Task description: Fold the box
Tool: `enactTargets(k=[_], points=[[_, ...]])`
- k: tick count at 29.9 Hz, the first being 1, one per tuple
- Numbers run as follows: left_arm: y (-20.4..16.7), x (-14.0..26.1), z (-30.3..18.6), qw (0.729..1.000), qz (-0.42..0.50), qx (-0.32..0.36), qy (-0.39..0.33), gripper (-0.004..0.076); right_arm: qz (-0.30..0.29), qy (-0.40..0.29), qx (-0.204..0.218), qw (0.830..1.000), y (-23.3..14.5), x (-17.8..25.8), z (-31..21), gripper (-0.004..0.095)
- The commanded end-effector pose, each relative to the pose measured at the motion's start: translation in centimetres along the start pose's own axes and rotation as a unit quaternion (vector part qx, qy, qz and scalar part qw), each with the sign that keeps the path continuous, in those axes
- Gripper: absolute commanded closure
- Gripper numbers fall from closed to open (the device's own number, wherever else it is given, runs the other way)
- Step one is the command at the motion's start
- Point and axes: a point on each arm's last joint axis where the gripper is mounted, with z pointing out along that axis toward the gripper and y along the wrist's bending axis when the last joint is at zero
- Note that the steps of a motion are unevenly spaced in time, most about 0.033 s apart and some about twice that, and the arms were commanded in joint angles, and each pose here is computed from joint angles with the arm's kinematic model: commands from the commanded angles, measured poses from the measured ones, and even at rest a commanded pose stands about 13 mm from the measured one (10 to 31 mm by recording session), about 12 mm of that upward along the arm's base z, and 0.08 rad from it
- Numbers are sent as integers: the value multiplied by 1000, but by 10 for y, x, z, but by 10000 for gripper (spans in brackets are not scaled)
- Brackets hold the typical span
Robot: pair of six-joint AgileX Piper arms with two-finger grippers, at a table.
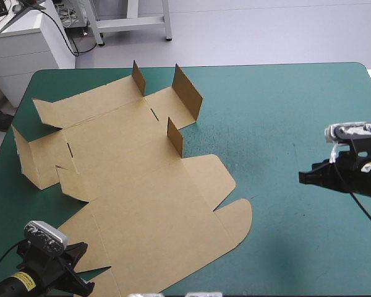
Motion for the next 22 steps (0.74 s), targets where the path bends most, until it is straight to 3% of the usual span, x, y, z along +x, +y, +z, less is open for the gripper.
enactTargets(k=[1, 7, 13, 22], points=[[0, -12, -6, 999, -4, 0, -41, 732, -5, -40, -12, 999, 0, -38, -6, 903], [0, -12, -6, 999, -4, 0, -41, 732, -23, -32, -47, 998, 7, -83, 10, 903], [0, -12, -6, 999, -4, 0, -41, 732, -76, 0, -51, 996, 49, -125, 50, 903], [0, -12, -6, 999, -4, 0, -41, 732, -121, 49, -117, 985, 105, -172, 112, 903]])
